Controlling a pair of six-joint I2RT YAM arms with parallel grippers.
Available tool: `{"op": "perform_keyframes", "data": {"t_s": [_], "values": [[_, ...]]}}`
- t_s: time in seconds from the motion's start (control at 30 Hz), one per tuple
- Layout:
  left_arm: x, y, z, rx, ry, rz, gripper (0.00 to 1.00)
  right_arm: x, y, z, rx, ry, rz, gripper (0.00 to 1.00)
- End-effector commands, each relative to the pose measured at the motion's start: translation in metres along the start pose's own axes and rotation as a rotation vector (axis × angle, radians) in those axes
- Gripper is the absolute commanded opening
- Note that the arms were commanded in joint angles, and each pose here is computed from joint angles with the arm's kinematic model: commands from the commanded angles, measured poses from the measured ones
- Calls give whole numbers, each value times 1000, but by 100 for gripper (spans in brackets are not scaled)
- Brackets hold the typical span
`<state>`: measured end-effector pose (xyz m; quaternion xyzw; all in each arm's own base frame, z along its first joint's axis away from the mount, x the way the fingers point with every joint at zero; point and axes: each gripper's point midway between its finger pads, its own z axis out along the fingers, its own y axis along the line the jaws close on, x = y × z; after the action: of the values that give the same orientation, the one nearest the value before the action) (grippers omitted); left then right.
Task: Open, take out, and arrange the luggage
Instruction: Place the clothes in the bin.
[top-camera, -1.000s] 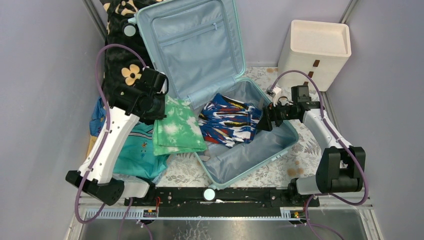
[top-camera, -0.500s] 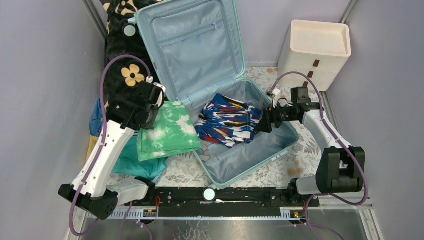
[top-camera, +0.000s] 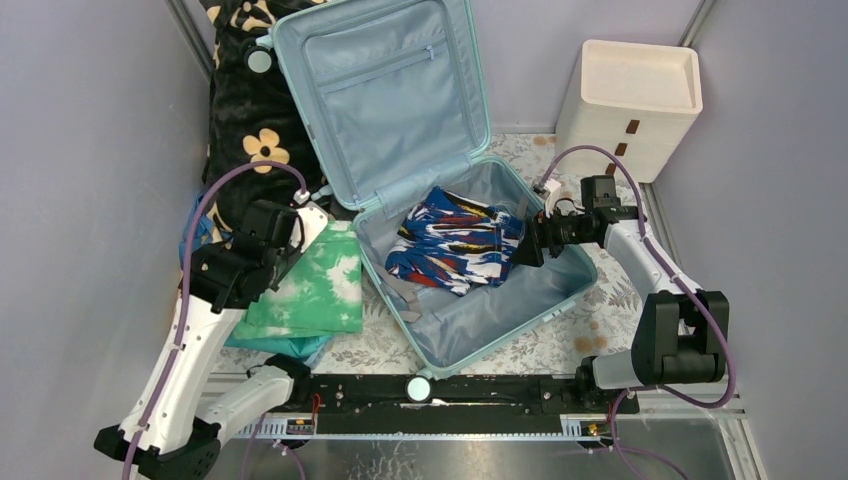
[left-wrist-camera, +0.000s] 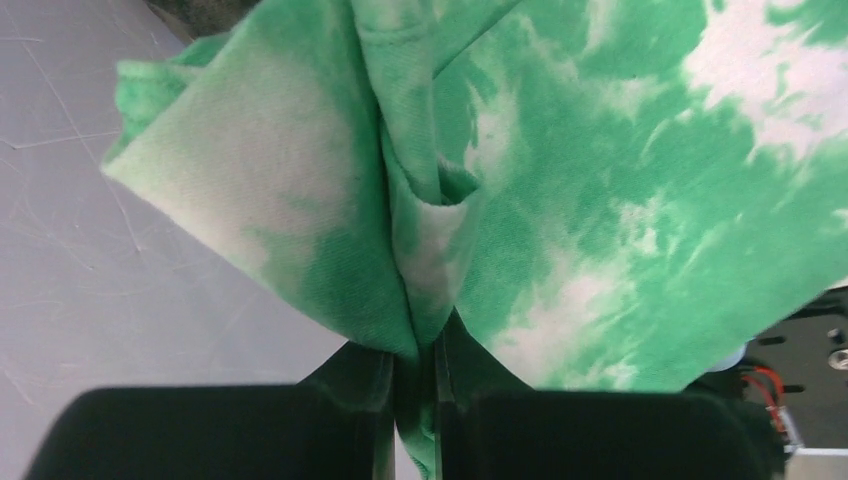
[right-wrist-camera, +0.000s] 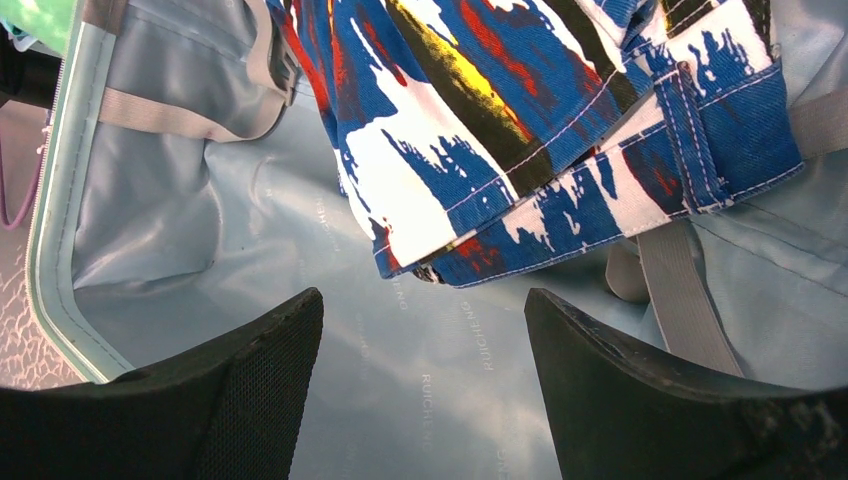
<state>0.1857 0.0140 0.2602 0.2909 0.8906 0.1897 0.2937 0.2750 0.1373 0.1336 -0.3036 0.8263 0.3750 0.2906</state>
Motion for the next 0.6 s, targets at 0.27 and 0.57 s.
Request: {"op": "perform_keyframes", "data": {"t_s": [0.27, 0.57], "values": [[6, 43, -14, -173, 10, 192, 0, -1, -4, 1, 12, -3, -33, 82], [26, 32, 16, -140, 123, 263, 0, -3, -2, -1, 14, -9, -48, 82]]}}
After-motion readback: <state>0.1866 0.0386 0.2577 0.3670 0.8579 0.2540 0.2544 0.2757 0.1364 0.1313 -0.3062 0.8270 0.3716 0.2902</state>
